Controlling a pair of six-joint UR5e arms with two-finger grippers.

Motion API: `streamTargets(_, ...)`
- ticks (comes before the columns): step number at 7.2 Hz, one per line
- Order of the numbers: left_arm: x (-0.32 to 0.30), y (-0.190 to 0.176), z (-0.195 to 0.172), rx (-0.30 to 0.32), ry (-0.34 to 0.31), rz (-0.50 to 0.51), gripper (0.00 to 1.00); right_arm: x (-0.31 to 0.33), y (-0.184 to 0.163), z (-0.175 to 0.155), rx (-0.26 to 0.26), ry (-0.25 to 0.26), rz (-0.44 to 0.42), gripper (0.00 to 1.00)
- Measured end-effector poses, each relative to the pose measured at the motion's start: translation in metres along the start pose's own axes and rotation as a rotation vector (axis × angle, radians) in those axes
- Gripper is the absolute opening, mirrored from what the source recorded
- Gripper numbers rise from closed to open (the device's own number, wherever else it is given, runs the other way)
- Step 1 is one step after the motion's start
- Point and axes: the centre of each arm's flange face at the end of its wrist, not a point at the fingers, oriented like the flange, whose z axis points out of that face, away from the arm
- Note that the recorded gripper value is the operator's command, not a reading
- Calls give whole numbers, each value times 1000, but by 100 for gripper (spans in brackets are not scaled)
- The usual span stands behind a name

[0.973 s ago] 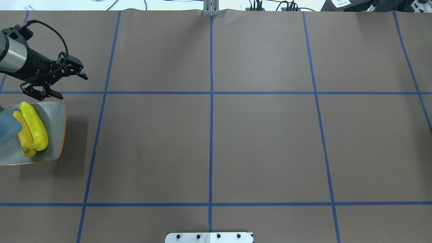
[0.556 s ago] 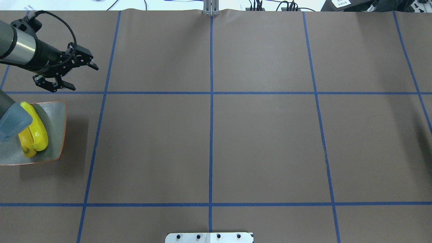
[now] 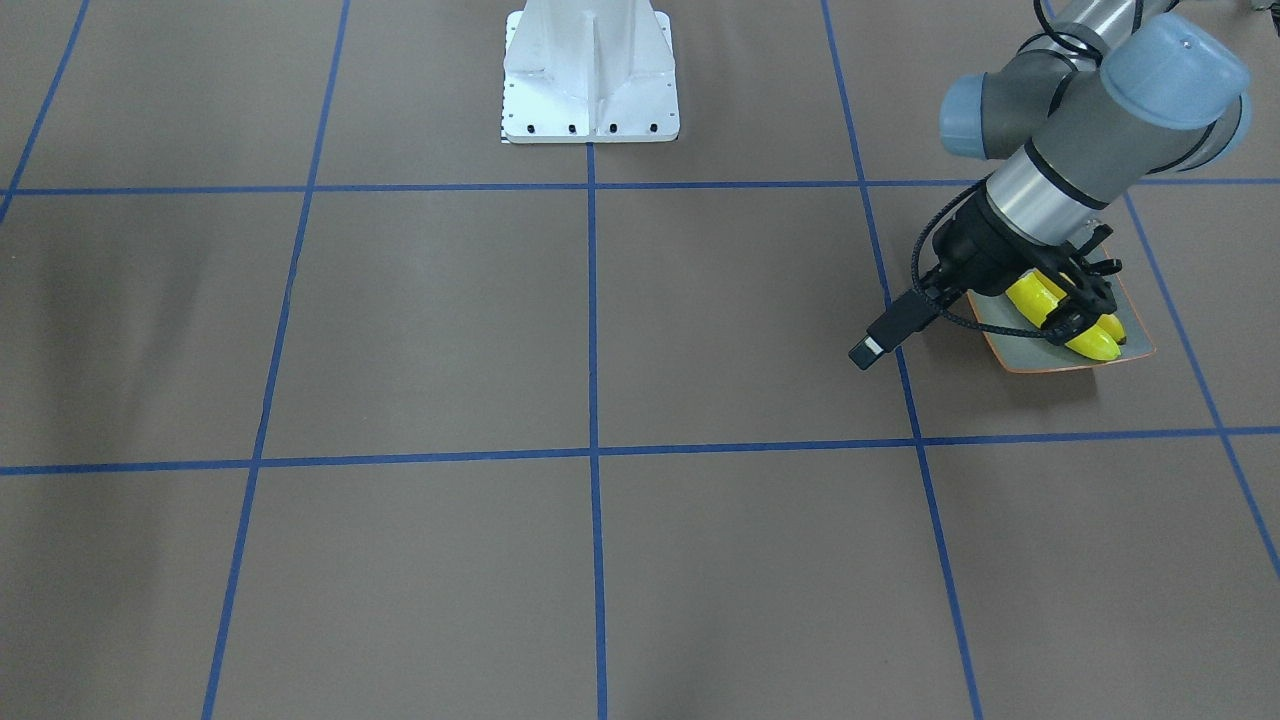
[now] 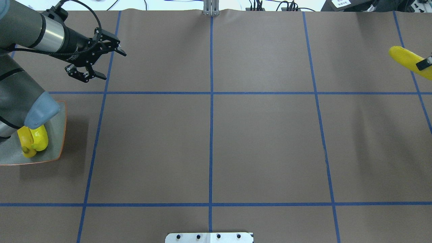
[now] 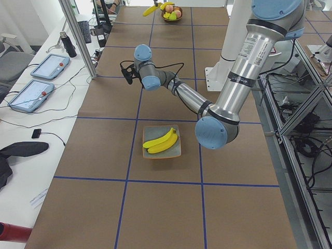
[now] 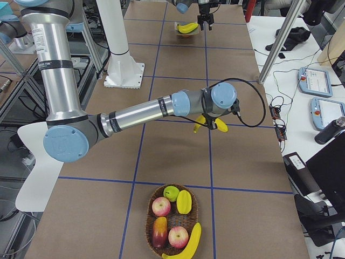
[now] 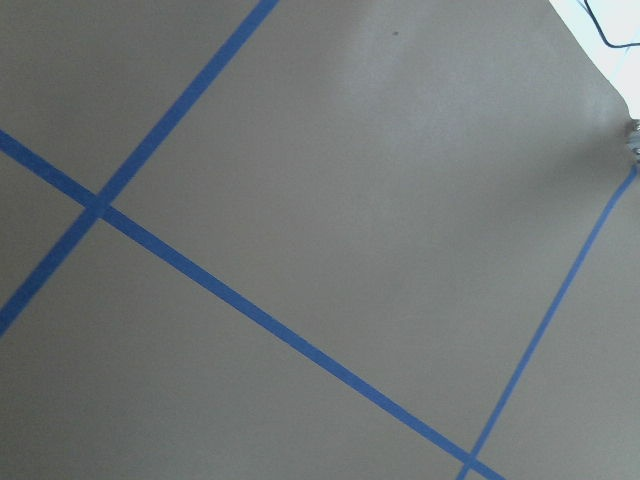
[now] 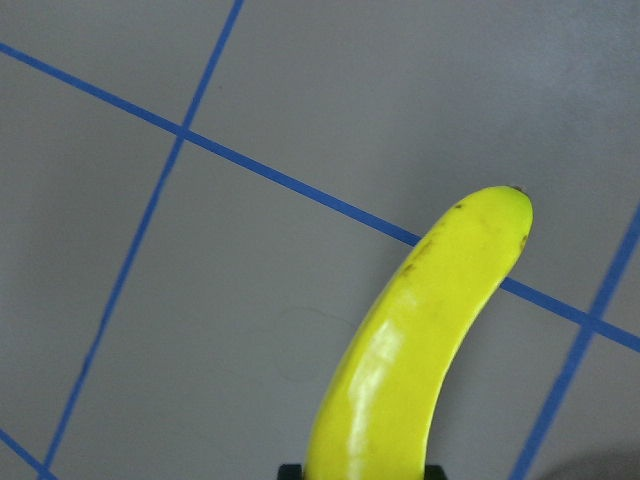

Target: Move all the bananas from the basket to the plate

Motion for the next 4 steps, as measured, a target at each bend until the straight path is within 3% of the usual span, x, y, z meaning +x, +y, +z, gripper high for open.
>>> streamTargets(3,23,14,-3,-20,42,-62,100,-114,-49,48,6,-79,66,0)
streamTargets(4,27,17,-4,-25,49,-79,100,-149,-62,62,3,-84,72,0)
